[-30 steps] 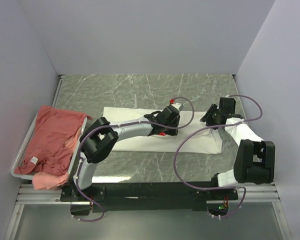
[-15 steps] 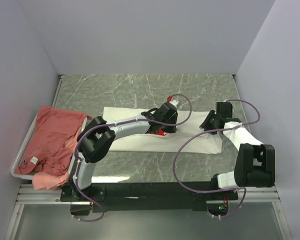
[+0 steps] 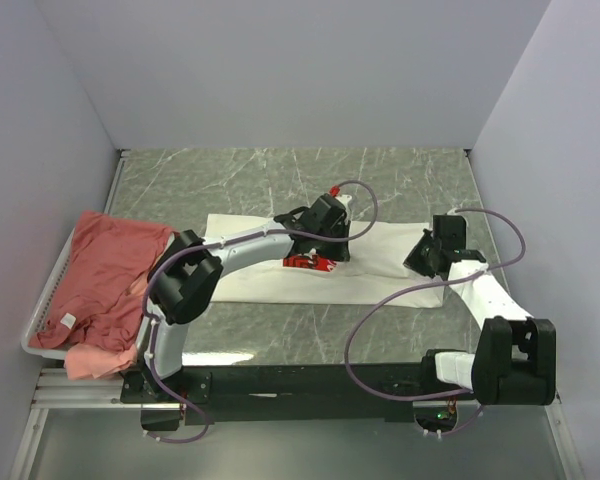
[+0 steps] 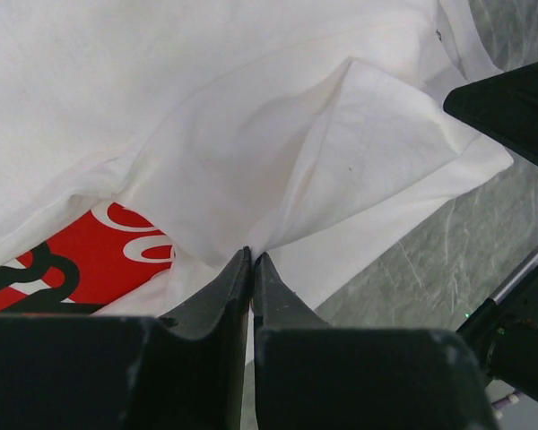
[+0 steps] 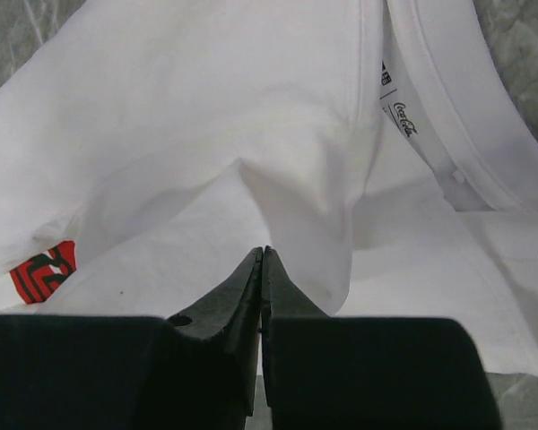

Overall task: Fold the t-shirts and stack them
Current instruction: Fold the tshirt

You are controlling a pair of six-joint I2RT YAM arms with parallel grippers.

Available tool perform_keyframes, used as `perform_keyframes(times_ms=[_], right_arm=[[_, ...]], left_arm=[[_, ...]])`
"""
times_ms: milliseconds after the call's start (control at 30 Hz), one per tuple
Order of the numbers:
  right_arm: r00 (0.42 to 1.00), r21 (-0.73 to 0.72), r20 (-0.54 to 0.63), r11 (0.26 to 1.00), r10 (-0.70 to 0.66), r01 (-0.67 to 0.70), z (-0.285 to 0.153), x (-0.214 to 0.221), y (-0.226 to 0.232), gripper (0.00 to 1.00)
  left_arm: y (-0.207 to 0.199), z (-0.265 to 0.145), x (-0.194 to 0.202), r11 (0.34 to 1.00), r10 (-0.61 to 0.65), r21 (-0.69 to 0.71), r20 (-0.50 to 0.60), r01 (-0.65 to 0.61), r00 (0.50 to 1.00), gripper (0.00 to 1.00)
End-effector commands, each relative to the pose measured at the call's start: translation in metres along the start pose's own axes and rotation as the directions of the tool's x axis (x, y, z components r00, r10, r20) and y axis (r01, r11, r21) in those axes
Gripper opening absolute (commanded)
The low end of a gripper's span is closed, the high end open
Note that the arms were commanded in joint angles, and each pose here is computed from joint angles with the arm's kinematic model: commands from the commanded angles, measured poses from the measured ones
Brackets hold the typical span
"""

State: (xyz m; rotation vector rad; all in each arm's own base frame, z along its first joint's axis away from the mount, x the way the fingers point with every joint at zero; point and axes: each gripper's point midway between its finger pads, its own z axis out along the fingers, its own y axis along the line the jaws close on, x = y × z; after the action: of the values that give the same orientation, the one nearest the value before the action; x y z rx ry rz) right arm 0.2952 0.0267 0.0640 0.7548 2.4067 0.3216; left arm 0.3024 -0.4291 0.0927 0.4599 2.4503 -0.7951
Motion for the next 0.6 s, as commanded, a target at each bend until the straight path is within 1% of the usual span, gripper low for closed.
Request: perform_keyframes(times_ms=[0,33,233,300,333,400,433,533,567], right_arm=[[0.999,-0.006,0.042,1.000,0.010,-0.010,-0.009,-0.002,0.002,0.06],[0.999,-0.002,0.041,1.000,0.016,-0.016,-0.011,0.000,0.000,0.05],[0.998,0.010,0.055,1.000,0.024,-0.024,-0.013,0.005,-0.005,0.04],[0.999,0.010,0.050,1.000,0.016,-0.017,-0.012,0.005,-0.005,0.08],[0.999,0.011,0.050,1.000,0.009,-0.009,-0.011,0.004,-0.005,0.15],[0.998,0.022,0.057,1.000,0.001,-0.002,-0.010,0.001,-0.005,0.24],[0.998,0.020,0.063,1.000,-0.010,0.008,-0.009,-0.002,-0.004,0.34],[0.997,0.040,0.068,0.999,-0.019,0.017,-0.006,-0.008,-0.005,0.45],[0.998,0.047,0.064,0.999,-0.021,0.018,-0.005,-0.008,-0.006,0.45]], left_arm=[[-0.027,-0.028,-0.029,0.993,0.029,0.117,0.032,-0.033,0.999,0.10],[-0.023,-0.029,-0.031,0.993,0.020,0.118,0.023,-0.022,1.000,0.11],[-0.030,-0.032,-0.031,0.975,0.019,0.223,-0.047,-0.008,0.999,0.14],[-0.030,-0.027,-0.029,0.972,0.021,0.233,-0.065,-0.005,0.998,0.15],[-0.031,-0.027,-0.025,0.970,0.021,0.242,-0.091,0.001,0.996,0.16],[-0.029,-0.018,-0.022,0.970,0.020,0.242,-0.121,0.009,0.992,0.17],[-0.028,-0.016,-0.022,0.972,0.018,0.236,-0.128,0.013,0.992,0.17],[-0.020,-0.004,-0.009,0.976,0.007,0.214,-0.181,0.033,0.984,0.16],[-0.017,0.000,-0.005,0.977,0.002,0.208,-0.195,0.040,0.981,0.16]])
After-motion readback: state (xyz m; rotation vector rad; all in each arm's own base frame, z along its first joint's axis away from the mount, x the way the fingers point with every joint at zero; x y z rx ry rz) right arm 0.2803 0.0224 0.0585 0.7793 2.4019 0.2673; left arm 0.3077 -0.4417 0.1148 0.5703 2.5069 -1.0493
